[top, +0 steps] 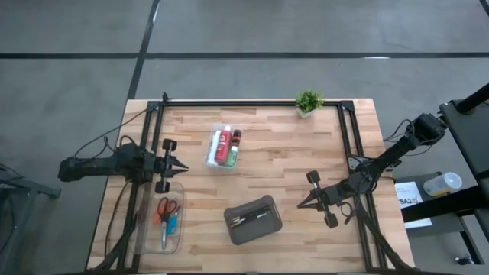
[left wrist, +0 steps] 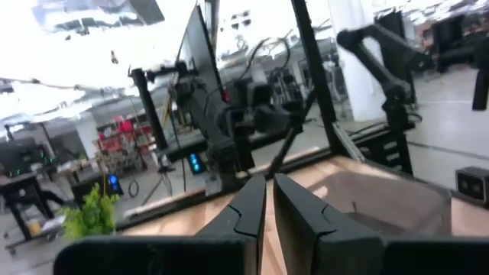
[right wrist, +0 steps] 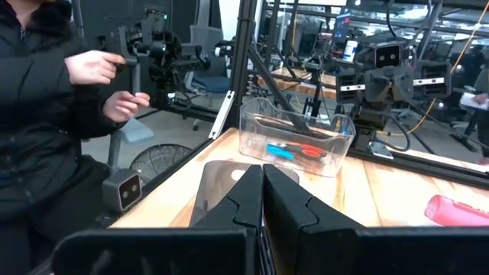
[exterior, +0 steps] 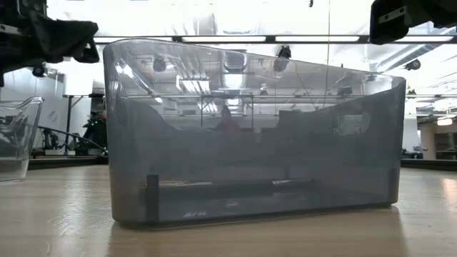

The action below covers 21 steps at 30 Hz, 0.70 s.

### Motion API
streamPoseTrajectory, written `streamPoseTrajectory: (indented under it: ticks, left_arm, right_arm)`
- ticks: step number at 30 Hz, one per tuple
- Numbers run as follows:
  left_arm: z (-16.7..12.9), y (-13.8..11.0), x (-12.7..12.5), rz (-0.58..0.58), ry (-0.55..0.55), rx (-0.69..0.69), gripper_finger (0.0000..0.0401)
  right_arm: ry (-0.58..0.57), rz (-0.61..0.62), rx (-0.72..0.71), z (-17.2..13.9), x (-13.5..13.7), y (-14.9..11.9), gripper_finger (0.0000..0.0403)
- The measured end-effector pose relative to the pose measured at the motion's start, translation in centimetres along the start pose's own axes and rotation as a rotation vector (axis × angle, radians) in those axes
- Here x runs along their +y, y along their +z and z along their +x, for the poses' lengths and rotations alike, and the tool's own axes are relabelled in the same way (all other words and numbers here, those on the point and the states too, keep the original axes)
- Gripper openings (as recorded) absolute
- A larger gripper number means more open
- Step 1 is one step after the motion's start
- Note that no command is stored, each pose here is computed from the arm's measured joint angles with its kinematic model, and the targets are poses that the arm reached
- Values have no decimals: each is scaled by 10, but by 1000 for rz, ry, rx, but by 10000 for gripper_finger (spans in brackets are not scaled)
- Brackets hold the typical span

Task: Pick & Place Paint Supplies
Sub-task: Return to Home Position

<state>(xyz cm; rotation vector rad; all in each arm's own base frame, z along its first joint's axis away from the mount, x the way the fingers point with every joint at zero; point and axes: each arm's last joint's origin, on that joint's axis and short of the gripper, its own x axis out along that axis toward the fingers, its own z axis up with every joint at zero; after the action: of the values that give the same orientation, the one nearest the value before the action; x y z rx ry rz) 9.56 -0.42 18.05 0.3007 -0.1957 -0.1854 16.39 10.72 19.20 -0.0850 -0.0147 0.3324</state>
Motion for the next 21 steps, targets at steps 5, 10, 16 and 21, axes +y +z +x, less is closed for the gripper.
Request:
streamPoseTrajectory:
  ticks: [5, 10, 16, 21]
  left_arm:
    - [0, -2, 0, -5, 3, 24, 35]
    - [0, -6, -2, -16, -8, 66, 35]
    - [0, -11, -3, -23, -22, 113, 36]
    - [0, -11, -3, -23, -23, 115, 36]
  right_arm:
    - [1, -5, 16, 0, 0, -2, 8]
    - [2, -7, 22, 0, 0, -2, 8]
    - [1, -7, 22, 0, 0, -2, 8]
    - [1, -7, 22, 0, 0, -2, 8]
